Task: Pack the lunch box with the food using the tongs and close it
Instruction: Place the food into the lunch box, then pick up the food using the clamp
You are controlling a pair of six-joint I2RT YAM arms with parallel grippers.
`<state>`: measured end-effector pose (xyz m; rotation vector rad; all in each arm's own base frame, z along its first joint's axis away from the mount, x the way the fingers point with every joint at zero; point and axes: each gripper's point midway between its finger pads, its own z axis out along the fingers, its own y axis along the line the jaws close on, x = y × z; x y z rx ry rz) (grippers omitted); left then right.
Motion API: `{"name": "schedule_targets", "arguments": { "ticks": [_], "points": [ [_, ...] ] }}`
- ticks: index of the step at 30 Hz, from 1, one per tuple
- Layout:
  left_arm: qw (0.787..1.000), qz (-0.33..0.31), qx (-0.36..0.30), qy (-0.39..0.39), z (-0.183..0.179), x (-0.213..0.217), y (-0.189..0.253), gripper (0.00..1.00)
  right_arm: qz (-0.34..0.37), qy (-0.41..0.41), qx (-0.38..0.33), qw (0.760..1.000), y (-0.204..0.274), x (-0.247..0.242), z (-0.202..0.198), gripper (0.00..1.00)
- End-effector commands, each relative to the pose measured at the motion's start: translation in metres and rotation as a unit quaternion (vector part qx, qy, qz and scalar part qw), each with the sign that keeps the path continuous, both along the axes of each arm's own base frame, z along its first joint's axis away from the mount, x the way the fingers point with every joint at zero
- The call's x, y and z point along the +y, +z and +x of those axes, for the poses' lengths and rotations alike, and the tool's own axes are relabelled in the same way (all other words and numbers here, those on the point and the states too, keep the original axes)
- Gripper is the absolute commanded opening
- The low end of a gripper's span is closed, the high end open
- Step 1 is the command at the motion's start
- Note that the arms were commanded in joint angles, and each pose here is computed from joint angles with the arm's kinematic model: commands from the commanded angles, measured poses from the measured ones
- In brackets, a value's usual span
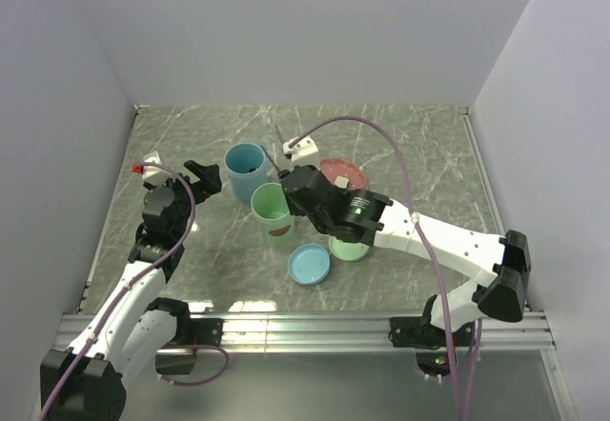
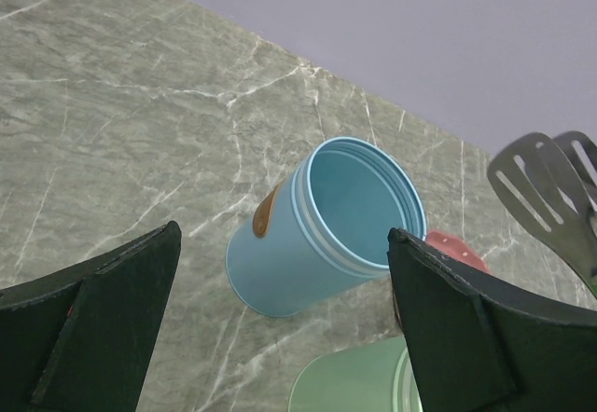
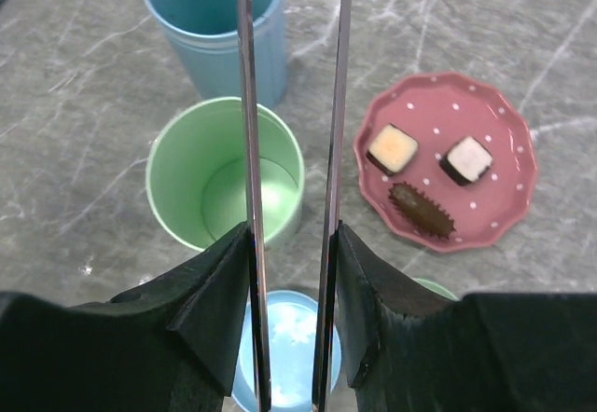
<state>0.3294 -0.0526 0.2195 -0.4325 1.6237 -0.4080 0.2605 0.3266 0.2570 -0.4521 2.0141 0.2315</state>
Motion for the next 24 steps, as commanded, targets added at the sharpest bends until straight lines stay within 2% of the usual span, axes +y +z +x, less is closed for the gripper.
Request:
{"name": "schedule_targets", "arguments": {
  "ticks": [1, 16, 24],
  "points": [
    [0.999, -0.014, -0.029, -0.005, -0.001, -0.002, 0.015, 0.99, 0.044, -0.053, -0.03, 0.997, 0.025, -0.028, 0.006, 0.47],
    [0.999, -0.014, -0.027, -0.013, -0.002, -0.005, 0.014, 0.99, 0.058, -0.136, 0.034, 0.988, -0.05, -0.104, 0.006, 0.47],
    [0.999, -0.015, -0.028, -0.015, -0.002, -0.006, 0.015, 0.99, 0.059, -0.158, 0.076, 0.983, -0.094, -0.127, 0.004, 0.47]
  ]
}}
